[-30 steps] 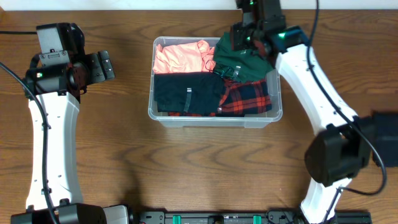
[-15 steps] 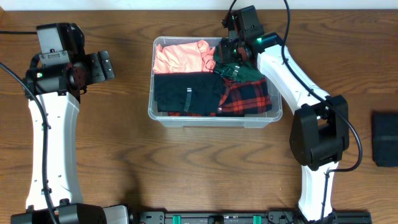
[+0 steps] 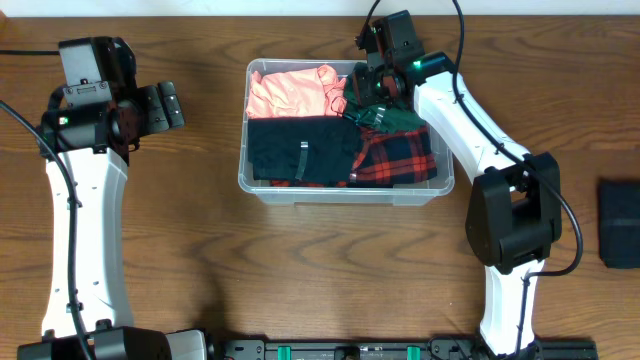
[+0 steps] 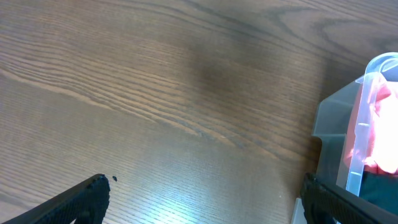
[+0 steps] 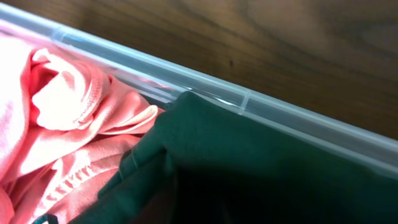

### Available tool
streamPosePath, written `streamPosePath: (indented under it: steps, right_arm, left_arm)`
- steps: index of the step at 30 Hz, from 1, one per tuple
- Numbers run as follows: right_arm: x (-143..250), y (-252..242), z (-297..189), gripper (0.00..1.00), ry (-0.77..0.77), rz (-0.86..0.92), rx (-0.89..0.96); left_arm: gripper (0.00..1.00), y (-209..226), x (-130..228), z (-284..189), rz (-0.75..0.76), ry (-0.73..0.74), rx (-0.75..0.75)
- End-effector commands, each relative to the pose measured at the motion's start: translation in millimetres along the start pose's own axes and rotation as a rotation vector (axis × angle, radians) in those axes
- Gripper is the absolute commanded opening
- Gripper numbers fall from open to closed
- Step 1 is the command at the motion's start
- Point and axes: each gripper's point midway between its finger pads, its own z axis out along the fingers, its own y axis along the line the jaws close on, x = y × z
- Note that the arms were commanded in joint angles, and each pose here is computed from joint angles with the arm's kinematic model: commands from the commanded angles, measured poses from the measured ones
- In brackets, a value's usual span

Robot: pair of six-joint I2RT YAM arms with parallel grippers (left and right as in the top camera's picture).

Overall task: Pack container
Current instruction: 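Lower the green garment into the bin, release, and press it flat, then move the right gripper to the remaining black garment and grasp it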

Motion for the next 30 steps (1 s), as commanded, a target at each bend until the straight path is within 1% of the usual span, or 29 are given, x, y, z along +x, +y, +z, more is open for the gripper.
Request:
streamPosePath:
  steps: [1,3,5,6,7,8,9,11,14,16,20,23,26,28,30]
  right_arm:
    - [-13,10,-25,0.31,-0.037,-0.033,-0.015]
    - [-33,13,-57,0.5,-0.1,-0.035,-0.021]
    - [-48,13,-91,0.66,-0.158,-0.034,-0.02]
    - [-56,11,-113,0.73,-0.191,-0.029,-0.012]
    - [-62,7,-134,0.82,-0.22,-0.022,-0.002]
    - [-66,3,-154,0.93,-0.243,-0.015,0.008]
    - [-67,-2,-173,0.99,-0.262,-0.006,0.016]
    - [-65,-18,-213,0.99,-0.296,0.037,0.041]
    - [-46,-58,-269,0.99,-0.316,0.158,0.105]
    - [-24,-92,-300,0.99,-0.309,0.278,0.165]
    - [37,-163,-348,0.99,-0.248,0.54,0.305]
    - [84,-208,-370,0.99,-0.193,0.721,0.396]
    - [129,-246,-382,0.99,-0.168,0.982,0.462]
    - [158,-267,-384,0.99,-0.163,1.154,0.496]
    - [182,-284,-379,0.98,-0.153,1.258,0.518]
  left_arm:
    - [0.98,2,3,4,-0.011,0.014,-0.008]
    - [0.98,2,3,4,-0.011,0.014,-0.008]
    - [0.98,2,2,4,-0.011,0.013,-0.008]
    - [0.98,2,3,4,-0.011,0.014,-0.008]
    - [0.98,2,3,4,-0.011,0.014,-0.008]
    - [0.98,2,3,4,-0.011,0.014,-0.008]
    - [0.98,2,3,4,-0.011,0.014,-0.008]
    - [0.98,2,3,4,-0.011,0.014,-0.008]
    - [0.98,2,3,4,-0.011,0.014,-0.008]
    - [0.98,2,3,4,-0.011,0.014,-0.008]
    - [0.98,2,3,4,-0.011,0.014,-0.008]
    - [0.98,2,3,4,-0.011,0.014,-0.008]
    - [0.98,2,3,4,-0.011,0.014,-0.008]
    - [0.98,2,3,4,-0.011,0.014,-0.008]
    - [0.98,2,3,4,-0.011,0.014,-0.008]
